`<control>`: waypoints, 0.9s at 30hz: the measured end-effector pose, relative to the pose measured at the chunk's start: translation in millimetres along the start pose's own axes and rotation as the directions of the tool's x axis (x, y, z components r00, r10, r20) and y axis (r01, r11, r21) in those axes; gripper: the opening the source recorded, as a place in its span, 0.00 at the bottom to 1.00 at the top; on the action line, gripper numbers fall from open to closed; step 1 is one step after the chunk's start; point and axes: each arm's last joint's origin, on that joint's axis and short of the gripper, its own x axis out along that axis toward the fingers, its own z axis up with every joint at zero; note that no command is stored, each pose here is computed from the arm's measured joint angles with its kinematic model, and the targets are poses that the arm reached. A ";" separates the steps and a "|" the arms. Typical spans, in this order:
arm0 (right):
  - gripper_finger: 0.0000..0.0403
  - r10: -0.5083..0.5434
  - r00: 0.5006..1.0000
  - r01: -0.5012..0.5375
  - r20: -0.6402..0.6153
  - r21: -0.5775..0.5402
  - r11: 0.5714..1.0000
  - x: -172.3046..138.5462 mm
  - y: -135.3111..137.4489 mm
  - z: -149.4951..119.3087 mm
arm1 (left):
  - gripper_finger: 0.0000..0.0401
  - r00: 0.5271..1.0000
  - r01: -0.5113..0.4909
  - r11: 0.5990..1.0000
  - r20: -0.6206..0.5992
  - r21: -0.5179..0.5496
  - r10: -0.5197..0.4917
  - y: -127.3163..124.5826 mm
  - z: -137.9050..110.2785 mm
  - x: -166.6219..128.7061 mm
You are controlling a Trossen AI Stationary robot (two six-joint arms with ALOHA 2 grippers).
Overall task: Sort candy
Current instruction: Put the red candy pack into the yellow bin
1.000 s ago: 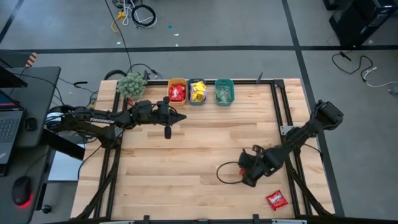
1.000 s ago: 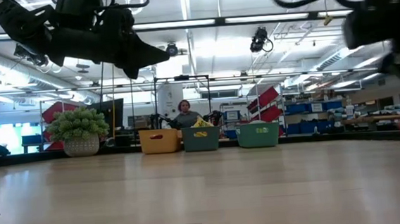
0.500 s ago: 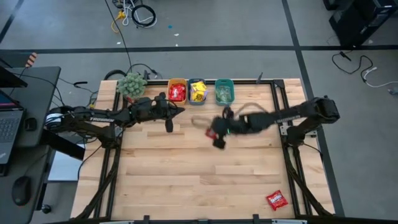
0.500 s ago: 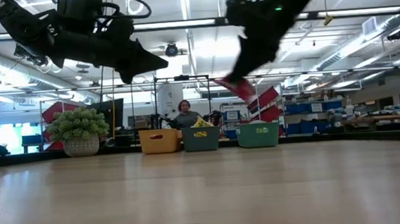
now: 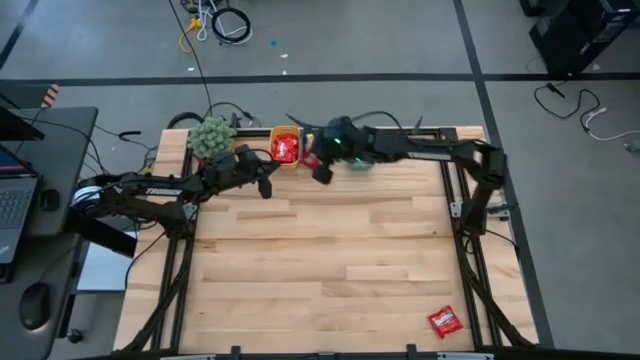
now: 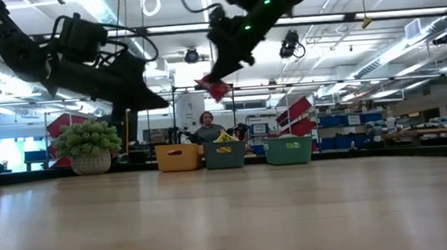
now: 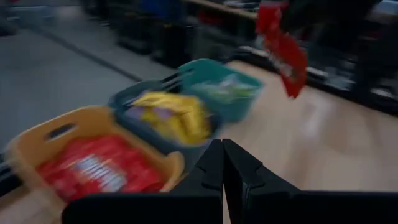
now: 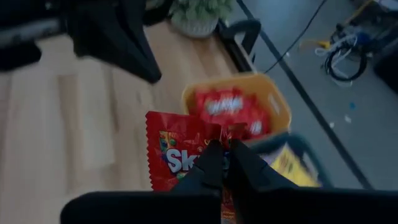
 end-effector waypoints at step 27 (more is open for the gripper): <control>0.20 0.004 0.994 0.004 -0.109 0.070 0.998 138.9 -40.9 25.4 | 0.00 0.984 -0.169 0.985 -0.065 -0.031 0.167 15.7 -10.5 -3.0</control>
